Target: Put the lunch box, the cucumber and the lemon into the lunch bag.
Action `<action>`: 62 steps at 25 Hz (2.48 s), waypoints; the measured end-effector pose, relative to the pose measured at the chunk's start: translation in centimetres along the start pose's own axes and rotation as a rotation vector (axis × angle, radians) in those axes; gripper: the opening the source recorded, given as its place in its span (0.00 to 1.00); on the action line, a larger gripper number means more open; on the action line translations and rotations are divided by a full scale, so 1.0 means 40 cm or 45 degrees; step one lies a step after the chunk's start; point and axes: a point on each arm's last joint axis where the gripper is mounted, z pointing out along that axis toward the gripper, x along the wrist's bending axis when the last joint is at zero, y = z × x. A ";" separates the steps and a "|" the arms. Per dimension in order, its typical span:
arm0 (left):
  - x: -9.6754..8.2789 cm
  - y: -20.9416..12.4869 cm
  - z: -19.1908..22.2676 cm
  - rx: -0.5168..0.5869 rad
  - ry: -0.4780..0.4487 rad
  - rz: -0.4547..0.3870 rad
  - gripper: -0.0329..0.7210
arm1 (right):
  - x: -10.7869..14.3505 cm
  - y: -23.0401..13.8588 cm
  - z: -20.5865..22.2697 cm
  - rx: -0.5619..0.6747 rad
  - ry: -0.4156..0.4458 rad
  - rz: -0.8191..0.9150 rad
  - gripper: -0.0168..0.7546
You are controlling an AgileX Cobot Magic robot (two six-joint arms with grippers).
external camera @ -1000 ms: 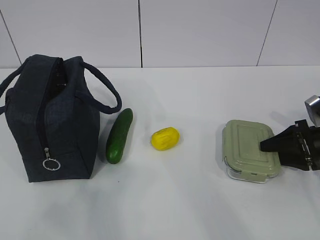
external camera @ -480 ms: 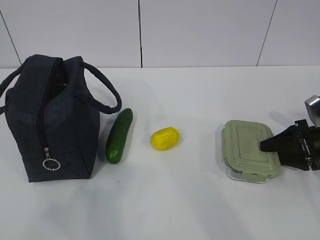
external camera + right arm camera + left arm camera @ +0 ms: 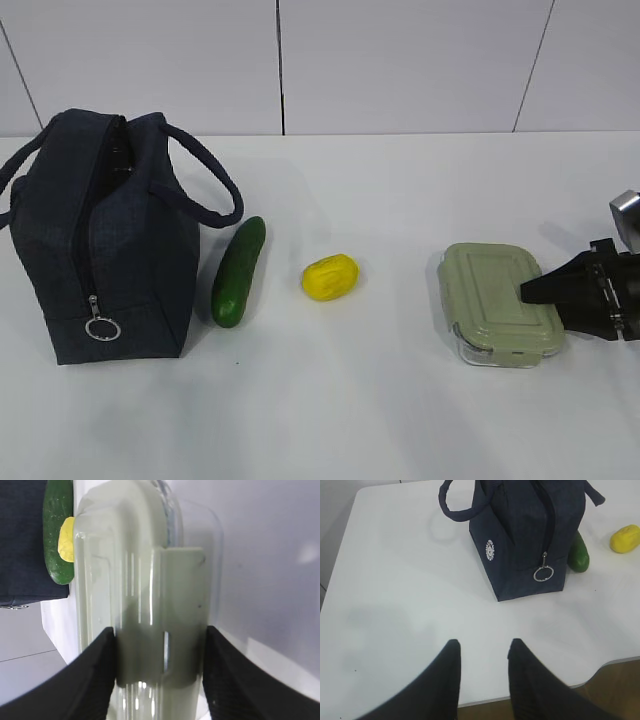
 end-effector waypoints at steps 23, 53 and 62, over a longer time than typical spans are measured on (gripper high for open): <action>0.000 0.000 0.000 0.000 0.000 0.000 0.36 | 0.000 0.000 0.000 0.001 0.002 0.000 0.51; 0.000 0.000 0.000 0.000 0.000 0.000 0.36 | 0.040 0.008 -0.019 0.000 -0.058 0.005 0.50; 0.000 0.000 0.000 0.000 0.000 0.000 0.36 | 0.107 0.025 -0.059 -0.066 -0.074 -0.033 0.50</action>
